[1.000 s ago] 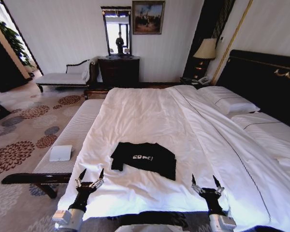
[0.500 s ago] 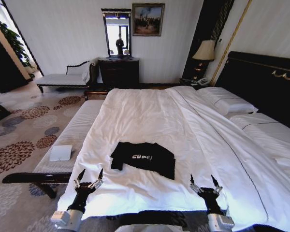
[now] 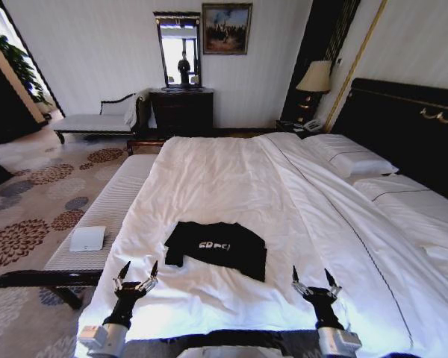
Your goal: Fold the clothes on the bed.
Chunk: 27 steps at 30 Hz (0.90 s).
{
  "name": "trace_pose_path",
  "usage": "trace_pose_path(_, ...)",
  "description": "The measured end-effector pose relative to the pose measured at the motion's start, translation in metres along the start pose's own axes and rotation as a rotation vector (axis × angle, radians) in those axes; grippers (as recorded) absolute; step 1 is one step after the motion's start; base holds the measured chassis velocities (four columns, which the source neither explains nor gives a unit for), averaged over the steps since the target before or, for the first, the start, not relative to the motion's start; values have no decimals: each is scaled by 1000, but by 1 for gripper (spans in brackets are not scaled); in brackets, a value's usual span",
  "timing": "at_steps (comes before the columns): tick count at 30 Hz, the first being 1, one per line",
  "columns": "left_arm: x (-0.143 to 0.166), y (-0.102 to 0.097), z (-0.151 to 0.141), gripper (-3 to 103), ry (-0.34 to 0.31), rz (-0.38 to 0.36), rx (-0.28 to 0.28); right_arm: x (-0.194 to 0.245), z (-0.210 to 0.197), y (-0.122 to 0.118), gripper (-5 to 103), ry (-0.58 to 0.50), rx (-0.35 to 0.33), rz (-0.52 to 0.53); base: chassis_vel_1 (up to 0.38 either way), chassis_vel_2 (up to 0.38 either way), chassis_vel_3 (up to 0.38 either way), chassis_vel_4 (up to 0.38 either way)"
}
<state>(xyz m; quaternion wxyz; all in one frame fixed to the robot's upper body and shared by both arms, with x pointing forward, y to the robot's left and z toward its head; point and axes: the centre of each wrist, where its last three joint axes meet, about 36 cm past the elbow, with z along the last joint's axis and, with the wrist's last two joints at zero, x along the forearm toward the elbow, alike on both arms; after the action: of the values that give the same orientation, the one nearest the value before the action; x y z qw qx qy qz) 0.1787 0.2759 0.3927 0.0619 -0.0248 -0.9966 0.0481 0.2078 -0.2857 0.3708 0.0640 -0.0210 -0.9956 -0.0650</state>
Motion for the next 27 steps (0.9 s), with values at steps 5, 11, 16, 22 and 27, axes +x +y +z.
trace_pose_path(5, 2, -3, 0, 100, 2, 0, -4, -50, -12, -26, 100, 129, -93, -150, 0, 0, 0, 0)
trace_pose_path(11, 1, -2, 2, 100, 9, 1, -8, -103, -28, -63, 100, 150, -133, -248, 0, 0, 0, 0)
trace_pose_path(16, 3, -2, 5, 100, 29, -3, -13, -157, -34, -87, 100, 191, -210, -328, 0, 0, 0, 0)
trace_pose_path(22, -1, -5, 10, 100, 46, -11, -18, -209, -20, -82, 100, 317, -380, -420, 0, 0, 0, 0)
trace_pose_path(27, -4, -12, 11, 100, 63, -7, -10, -257, -4, -73, 100, 384, -406, -445, 0, 0, 0, 0)
